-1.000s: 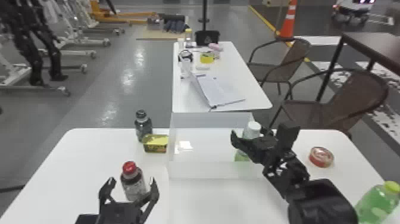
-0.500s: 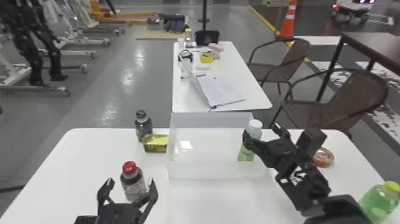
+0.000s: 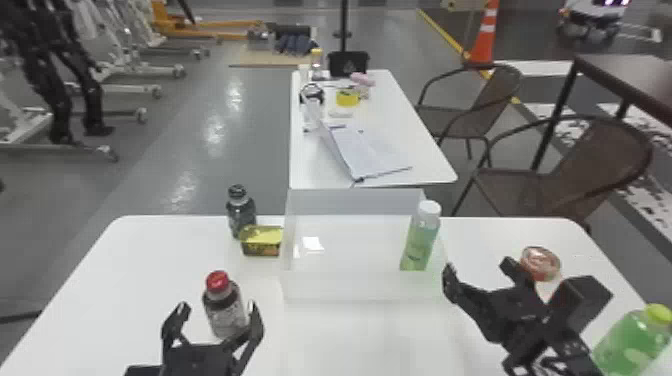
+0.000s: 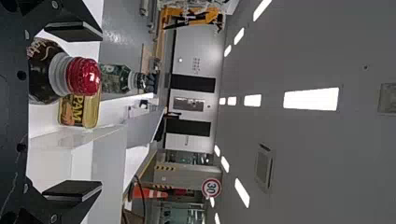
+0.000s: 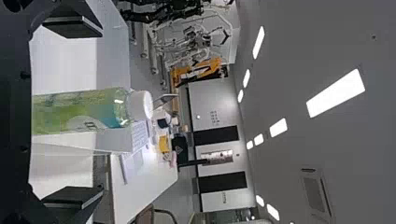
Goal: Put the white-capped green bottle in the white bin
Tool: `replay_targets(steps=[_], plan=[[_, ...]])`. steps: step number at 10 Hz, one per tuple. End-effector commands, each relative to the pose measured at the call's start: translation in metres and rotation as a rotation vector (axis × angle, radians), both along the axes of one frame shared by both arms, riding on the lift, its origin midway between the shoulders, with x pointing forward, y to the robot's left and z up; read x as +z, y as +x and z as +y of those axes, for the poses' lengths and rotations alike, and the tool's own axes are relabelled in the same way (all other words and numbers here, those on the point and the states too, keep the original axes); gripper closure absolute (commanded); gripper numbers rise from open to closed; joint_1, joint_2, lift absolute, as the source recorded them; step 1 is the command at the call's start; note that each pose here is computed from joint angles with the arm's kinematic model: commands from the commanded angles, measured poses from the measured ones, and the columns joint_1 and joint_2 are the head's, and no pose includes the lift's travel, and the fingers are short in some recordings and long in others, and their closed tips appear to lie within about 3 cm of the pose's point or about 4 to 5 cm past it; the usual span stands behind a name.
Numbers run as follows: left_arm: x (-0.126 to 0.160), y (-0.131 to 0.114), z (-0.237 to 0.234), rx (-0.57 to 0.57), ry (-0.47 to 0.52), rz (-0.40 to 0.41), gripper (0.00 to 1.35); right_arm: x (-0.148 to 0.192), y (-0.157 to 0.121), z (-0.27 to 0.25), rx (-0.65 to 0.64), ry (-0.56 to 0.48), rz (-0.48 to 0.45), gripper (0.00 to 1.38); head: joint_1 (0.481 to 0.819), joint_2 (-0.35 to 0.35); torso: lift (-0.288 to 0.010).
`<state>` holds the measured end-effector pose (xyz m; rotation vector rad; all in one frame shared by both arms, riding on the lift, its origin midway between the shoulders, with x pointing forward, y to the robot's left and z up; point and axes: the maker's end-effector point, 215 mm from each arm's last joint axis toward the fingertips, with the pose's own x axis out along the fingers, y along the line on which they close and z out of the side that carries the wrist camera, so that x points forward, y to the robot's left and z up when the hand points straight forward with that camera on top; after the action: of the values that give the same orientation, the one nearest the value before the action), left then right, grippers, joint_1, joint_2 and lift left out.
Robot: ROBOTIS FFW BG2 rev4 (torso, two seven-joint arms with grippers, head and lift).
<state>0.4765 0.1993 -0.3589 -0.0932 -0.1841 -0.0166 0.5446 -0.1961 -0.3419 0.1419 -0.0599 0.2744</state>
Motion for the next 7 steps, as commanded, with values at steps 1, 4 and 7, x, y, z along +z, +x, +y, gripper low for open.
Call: replay_targets(steps=[1,4,7], plan=[[-0.001,-0.001,0.001,0.002,0.0,0.003,0.17,-0.016,-0.028,-0.007,-0.012,-0.025,0.045,0.11,0.549,0.0,-0.1],[-0.004,-0.004,0.003,0.008,0.006,0.008,0.17,-0.04,-0.063,-0.016,-0.026,-0.034,0.11,0.11,0.549,0.0,-0.1],[-0.009,-0.008,0.004,0.016,0.003,0.017,0.18,-0.055,-0.094,-0.031,-0.062,-0.053,0.148,0.11,0.549,0.0,-0.1]])
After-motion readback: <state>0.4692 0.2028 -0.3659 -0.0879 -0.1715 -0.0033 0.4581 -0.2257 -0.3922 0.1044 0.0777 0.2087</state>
